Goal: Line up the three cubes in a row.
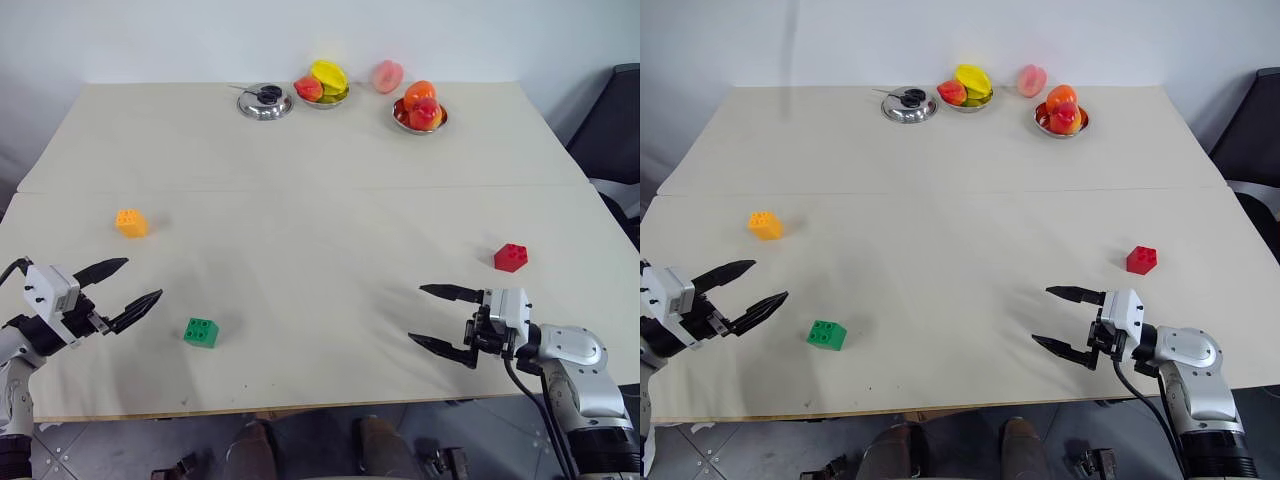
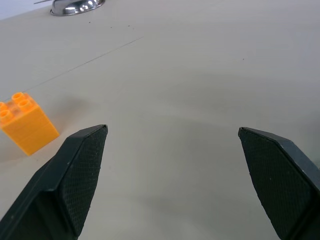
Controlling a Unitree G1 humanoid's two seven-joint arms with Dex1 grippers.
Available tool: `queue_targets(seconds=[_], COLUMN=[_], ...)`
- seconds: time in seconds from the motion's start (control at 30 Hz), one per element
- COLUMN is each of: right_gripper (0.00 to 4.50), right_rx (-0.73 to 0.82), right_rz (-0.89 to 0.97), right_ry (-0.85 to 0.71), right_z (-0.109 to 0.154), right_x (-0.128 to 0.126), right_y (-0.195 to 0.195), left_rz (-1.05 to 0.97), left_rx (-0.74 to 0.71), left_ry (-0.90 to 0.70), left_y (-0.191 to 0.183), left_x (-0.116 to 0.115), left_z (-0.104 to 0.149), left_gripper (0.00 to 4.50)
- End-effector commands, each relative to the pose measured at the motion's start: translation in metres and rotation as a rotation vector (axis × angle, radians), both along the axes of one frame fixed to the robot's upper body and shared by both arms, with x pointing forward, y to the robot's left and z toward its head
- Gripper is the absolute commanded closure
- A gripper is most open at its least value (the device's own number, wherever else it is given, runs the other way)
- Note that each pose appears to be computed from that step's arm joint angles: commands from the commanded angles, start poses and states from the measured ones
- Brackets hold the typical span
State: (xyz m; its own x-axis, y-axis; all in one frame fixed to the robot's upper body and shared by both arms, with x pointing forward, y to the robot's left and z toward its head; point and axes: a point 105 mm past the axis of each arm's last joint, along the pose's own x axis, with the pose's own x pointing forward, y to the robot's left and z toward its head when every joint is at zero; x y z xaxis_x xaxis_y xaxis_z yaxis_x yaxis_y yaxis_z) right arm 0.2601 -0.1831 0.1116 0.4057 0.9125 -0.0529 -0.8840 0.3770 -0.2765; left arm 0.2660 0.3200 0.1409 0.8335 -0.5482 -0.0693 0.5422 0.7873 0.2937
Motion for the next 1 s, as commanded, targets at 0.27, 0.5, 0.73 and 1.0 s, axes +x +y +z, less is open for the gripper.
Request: queue_targets(seconds=[0.27, 0.5, 0.73, 1.0], right_gripper=[0.0, 0.0, 0.0, 0.0], right_rx=[0.104, 0.158, 0.16, 0.129], right_rz=[-0.198, -0.545, -0.929, -1.05], right_ry=[-0.105, -0.133, -0.027, 0.179], right_z=[0.04, 0.054, 0.024, 0.027], right_x=[0.006, -0.016, -0.045, -0.006], right_y=[-0.04, -0.103, -0.153, -0.137], left_rz=[-0.14, -0.445, -0.607, -0.602], left_rx=[-0.174, -0.127, -0.135, -0.104], left_ry=[-0.034, -0.009, 0.028, 0.017], left_y=[-0.038, -0.108, -0.158, -0.159], left_x=[0.014, 0.008, -0.002, 0.006], left_z=[0.043, 0.05, 0.043, 0.04], left_gripper=[0.04, 0.04, 0.04, 0.04])
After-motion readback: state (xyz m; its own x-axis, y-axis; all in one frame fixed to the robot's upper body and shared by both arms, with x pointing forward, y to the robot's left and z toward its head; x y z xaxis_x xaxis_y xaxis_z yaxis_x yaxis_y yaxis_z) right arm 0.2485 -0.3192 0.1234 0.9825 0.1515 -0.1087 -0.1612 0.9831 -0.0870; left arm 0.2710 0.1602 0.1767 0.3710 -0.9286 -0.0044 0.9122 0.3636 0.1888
